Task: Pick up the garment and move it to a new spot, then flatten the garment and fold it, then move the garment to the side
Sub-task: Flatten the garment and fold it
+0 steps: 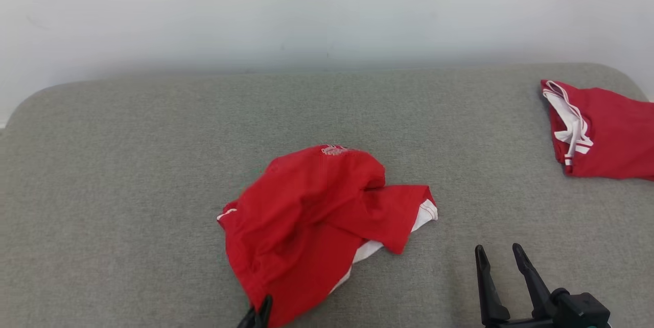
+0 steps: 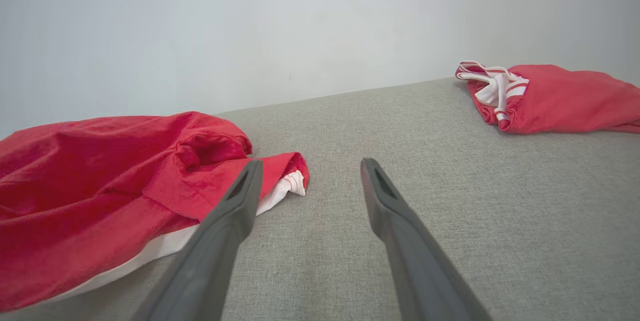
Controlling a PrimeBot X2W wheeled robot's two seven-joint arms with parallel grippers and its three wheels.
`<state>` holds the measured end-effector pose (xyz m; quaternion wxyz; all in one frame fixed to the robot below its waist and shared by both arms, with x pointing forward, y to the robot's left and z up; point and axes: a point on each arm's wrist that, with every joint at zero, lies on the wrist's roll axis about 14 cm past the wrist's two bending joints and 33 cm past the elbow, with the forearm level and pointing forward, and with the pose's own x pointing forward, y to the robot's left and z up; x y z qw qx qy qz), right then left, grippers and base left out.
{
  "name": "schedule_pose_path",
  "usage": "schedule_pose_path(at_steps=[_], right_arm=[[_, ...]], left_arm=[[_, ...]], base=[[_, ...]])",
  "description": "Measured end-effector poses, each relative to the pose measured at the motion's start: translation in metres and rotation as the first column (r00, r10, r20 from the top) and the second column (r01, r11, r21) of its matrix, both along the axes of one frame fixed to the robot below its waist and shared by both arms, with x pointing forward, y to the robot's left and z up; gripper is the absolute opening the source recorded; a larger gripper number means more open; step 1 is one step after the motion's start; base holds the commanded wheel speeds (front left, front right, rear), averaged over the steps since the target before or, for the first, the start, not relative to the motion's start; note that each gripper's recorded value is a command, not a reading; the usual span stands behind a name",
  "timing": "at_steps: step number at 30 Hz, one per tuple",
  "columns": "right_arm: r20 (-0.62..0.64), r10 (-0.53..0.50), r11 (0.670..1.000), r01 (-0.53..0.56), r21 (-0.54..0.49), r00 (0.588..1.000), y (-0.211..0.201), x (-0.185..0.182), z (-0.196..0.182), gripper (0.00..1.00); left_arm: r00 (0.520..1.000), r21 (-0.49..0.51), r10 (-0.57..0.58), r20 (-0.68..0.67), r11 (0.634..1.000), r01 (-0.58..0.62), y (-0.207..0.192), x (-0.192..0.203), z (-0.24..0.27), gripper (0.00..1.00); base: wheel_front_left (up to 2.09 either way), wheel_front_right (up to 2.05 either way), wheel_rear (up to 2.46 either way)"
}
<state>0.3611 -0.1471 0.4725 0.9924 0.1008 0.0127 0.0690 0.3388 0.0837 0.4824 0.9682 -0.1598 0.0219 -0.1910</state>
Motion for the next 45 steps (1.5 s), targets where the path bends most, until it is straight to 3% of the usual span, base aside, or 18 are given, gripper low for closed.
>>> schedule_pose_path(at_steps=[8,19,29,30,31,32,45], right_arm=[[0.003,0.026,1.0,-0.026,0.005,1.0,0.009,0.001,0.001,1.0],[-0.012,-0.042,0.999,0.042,-0.012,0.999,-0.015,-0.006,-0.003,1.0],[-0.056,-0.087,0.996,0.085,-0.035,0.995,-0.032,-0.001,-0.018,1.0],[-0.057,-0.087,0.996,0.085,-0.036,0.995,-0.032,-0.001,-0.018,1.0],[-0.057,-0.086,0.996,0.084,-0.038,0.995,-0.032,-0.001,-0.018,1.0],[-0.056,-0.083,0.996,0.081,-0.037,0.995,-0.031,0.0,-0.018,1.0],[-0.022,-0.03,0.999,0.03,-0.024,0.999,-0.012,-0.003,-0.007,1.0]], left_arm=[[0.998,0.021,0.054,-0.035,0.998,-0.053,0.016,-0.012,-0.011,0.0],[0.995,0.088,0.099,0.021,0.991,-0.101,0.04,0.04,-0.001,0.0],[0.985,0.163,0.144,-0.093,0.978,-0.128,0.056,0.075,-0.042,0.0],[0.984,0.165,0.144,-0.102,0.978,-0.126,0.055,0.074,-0.045,0.19],[0.984,0.168,0.141,-0.107,0.978,-0.122,0.053,0.073,-0.047,0.45],[0.984,0.166,0.142,-0.108,0.978,-0.123,0.052,0.072,-0.047,1.0],[0.95,0.15,0.304,0.069,0.938,-0.311,0.101,0.045,0.005,1.0]], base=[[0.0,0.0,0.0],[0.0,0.0,0.0],[0.0,0.0,0.0],[0.0,0.0,0.0],[0.0,0.0,0.0],[0.0,0.0,0.0],[0.0,0.0,0.0]])
